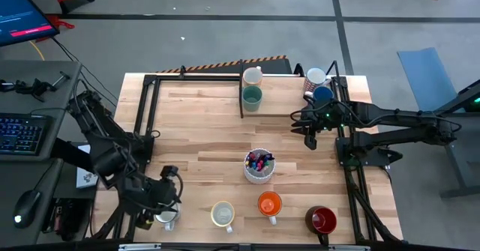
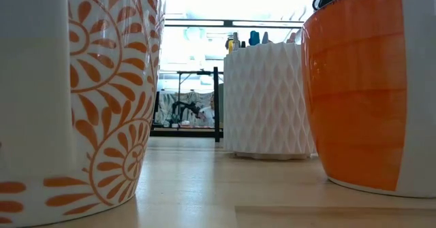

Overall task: Place coffee mugs
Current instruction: Put the blue patterned mug on the shelf

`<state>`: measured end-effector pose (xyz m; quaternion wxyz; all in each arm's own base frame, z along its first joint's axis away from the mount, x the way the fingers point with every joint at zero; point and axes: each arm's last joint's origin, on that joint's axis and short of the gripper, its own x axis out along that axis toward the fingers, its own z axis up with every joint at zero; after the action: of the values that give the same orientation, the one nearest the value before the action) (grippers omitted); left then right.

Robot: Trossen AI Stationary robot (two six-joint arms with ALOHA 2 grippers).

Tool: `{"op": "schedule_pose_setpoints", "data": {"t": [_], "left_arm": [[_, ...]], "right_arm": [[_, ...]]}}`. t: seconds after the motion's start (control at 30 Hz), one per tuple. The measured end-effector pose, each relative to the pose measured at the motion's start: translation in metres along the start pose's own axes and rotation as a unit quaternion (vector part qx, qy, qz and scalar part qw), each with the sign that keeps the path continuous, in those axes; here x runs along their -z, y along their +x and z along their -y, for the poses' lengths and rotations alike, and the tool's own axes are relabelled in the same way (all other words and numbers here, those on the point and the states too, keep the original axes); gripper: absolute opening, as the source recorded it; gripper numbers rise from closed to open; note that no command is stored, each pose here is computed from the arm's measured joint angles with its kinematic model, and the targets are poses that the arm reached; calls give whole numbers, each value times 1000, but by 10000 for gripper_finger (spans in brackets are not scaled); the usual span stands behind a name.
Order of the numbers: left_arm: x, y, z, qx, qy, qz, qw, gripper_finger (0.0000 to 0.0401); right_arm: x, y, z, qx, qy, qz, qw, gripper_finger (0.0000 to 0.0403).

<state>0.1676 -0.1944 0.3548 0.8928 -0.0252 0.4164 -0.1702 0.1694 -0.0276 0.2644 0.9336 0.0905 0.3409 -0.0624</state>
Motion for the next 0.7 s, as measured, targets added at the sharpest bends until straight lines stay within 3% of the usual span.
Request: {"op": "schedule_pose_setpoints", "data": {"t": [0.37,0.7], "left_arm": [[5,-1,4,25,-19,-27,999,124],[35,21,-6,-21,17,-104,994,122]], "right_arm": [[0,0,0,0,-5,0,1000,81],[0,0,0,0,-7,0,1000,81]]}}
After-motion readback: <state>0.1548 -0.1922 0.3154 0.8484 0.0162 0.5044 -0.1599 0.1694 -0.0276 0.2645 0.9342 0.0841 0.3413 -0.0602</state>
